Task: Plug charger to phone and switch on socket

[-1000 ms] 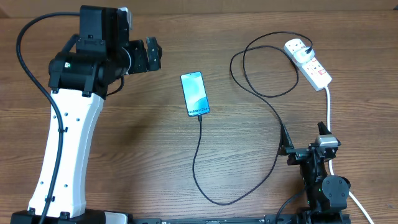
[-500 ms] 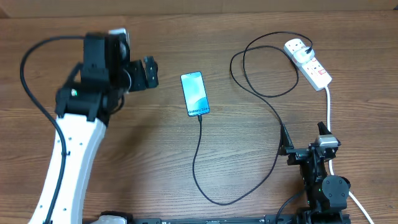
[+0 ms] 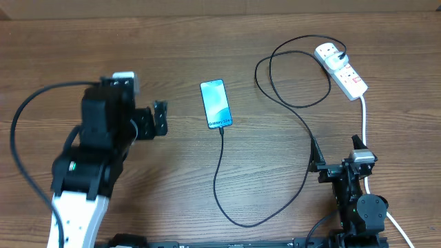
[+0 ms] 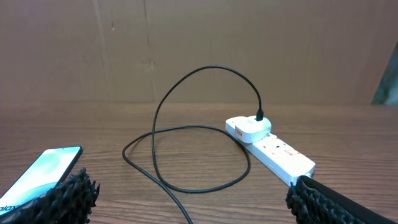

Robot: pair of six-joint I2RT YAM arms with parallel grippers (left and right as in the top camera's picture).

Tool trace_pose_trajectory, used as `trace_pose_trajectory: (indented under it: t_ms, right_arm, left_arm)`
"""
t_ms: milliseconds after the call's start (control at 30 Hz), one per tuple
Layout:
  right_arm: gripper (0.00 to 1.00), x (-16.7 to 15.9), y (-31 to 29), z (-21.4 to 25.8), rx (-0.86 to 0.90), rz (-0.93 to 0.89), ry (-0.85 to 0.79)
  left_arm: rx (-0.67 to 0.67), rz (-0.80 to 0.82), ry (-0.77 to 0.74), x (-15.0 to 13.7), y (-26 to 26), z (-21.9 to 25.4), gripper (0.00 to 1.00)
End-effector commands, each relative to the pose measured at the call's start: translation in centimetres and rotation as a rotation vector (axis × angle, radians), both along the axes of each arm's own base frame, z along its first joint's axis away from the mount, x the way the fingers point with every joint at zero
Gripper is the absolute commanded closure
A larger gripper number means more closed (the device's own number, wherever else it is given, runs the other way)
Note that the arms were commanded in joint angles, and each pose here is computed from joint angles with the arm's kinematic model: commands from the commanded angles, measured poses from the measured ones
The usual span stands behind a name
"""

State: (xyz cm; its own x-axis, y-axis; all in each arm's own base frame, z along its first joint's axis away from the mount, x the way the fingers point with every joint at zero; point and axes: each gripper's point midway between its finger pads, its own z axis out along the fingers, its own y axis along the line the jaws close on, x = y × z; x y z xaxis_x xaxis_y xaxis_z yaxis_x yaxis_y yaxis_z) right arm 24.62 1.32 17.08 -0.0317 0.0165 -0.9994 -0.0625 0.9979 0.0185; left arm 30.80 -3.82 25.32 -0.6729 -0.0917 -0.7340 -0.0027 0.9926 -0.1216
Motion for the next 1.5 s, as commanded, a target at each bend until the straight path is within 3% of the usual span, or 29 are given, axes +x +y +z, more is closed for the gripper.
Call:
trace_pose_trajectory:
  t_ms: [0,600,767,1467]
  right_arm:
    - [0.00,0.0,-0.3,-0.1,-0.005,-0.016,-0.008]
    - [0.00,0.0,-0.3,-0.1,-0.005,-0.016,-0.008]
    - [0.00,0.0,-0.3,-0.1,-0.005,-0.016,-0.008]
    - [0.00,0.0,-0.3,-0.1,-0.005,-0.016,-0.008]
  left_arm:
    - [0.083,-0.032,-0.029,-1.5,1.2,-1.0,0.00]
    - [0.082,0.012,-0.471,-7.9,3.4,-1.7,0.00]
    - [0.072,0.004,-0.502,-7.2,3.2,-2.6,0.00]
    - [0.073,0.010,-0.878,-6.6,3.1,-3.6,0.00]
